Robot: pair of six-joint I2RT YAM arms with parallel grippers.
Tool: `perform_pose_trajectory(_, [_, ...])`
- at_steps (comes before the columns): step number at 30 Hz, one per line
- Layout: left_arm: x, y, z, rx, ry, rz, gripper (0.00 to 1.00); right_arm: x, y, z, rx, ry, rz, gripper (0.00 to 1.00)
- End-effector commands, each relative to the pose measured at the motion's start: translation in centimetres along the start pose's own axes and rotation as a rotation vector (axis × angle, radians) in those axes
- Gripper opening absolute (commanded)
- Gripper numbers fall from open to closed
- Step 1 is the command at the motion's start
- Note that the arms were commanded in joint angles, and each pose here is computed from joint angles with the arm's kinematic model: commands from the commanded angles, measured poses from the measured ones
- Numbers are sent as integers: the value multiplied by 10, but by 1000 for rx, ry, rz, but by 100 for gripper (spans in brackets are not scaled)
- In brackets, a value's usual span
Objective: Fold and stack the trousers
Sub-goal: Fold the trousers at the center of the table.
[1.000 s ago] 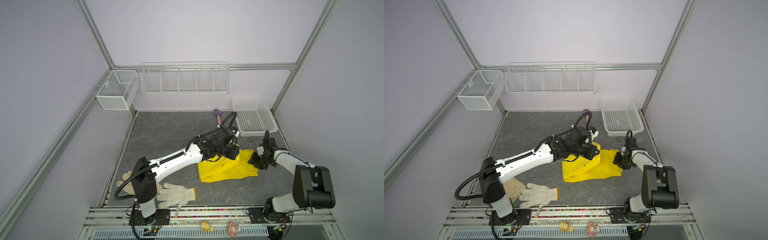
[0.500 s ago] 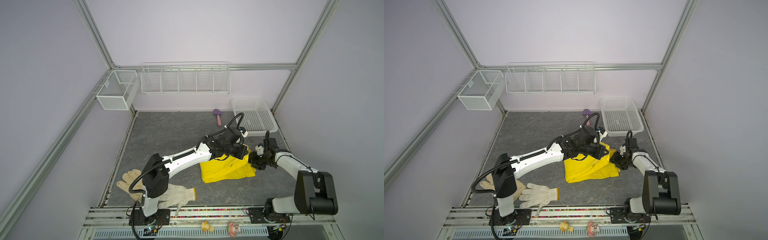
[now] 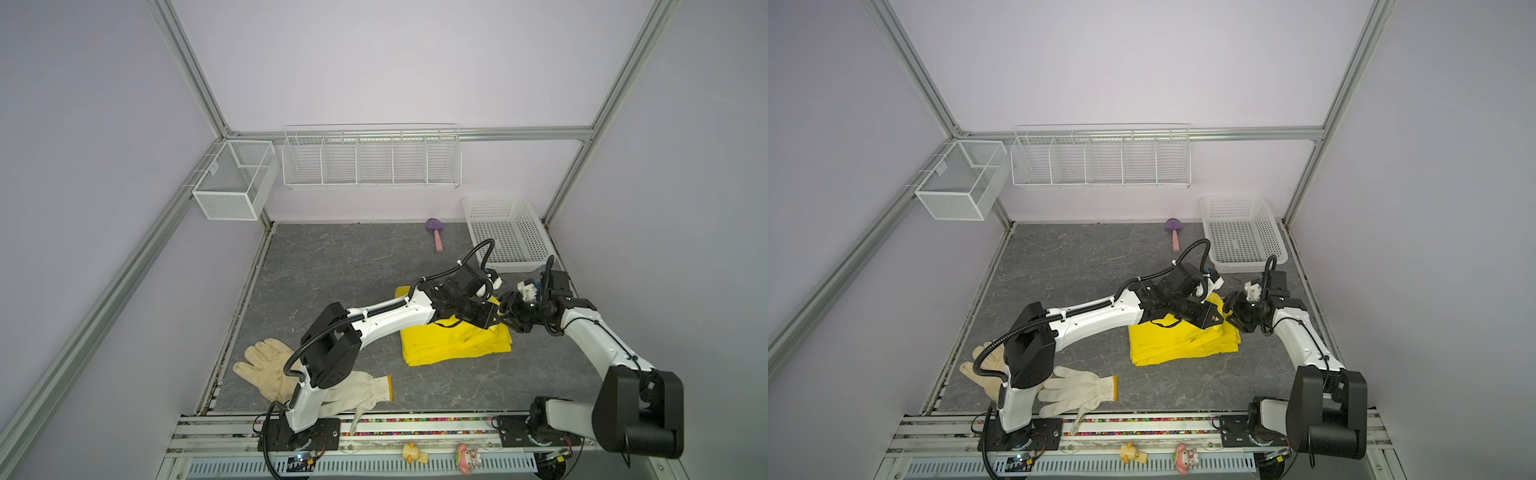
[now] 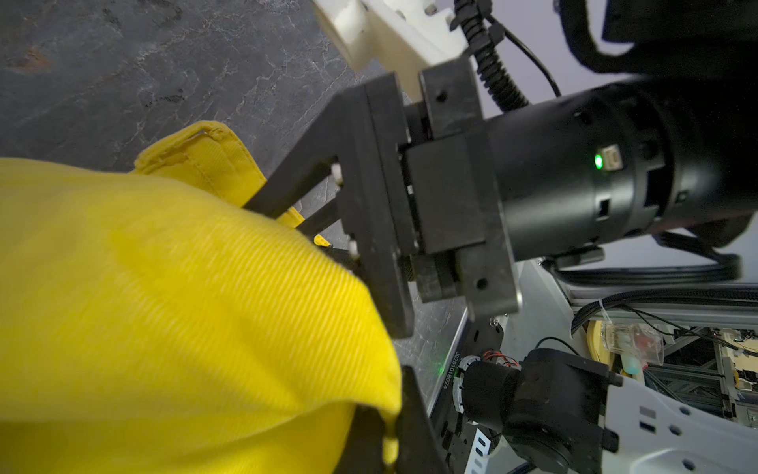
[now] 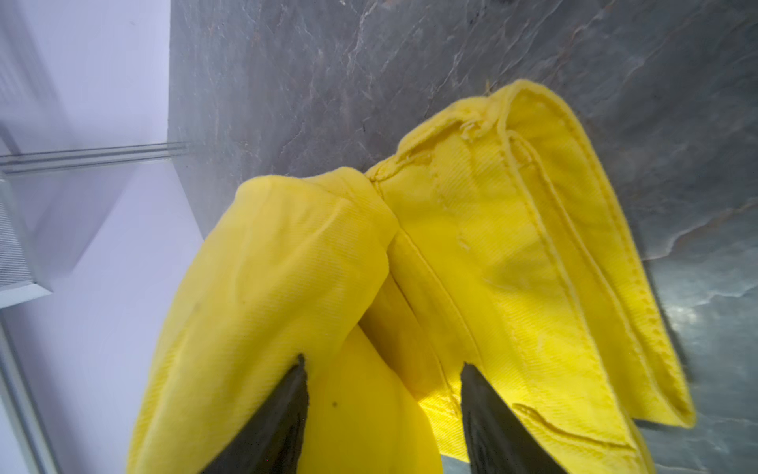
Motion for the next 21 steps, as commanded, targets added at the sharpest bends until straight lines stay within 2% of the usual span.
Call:
perform_pose_trajectory(1, [2,-5,12,68,51,27,2,-9,14,-3,-109,-24,51,64])
perform_pose_trajectory(7, [9,-7,4,69,103,40,13,-16,10,0,-158,-62,98,66])
perform_pose_trajectory(11, [7,-17,-7,123,96,49,33,-21,7,10,-174,-45,95,67])
perform_pose_trajectory(13, [5,-22,-12,140,93,50,39,-21,3,16,-179,-31,88,67])
perform_pose_trajectory(17, [6,-24,-25,137,114,53,42,-28,-1,26,-210,-17,59,67])
perform_pose_trajectory(21, [7,-5,-49,64,103,17,42,-34,8,17,-238,-55,15,71])
Point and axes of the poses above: each gripper's point midway between its finger pads, its own z axis out along the fingers, its own y axis along the line the jaws close on, x = y × z, the point moved 9 cm from there along -z, back along the fingers, and after that the axes turned 8 degrees about -z, right-handed, at the moved point
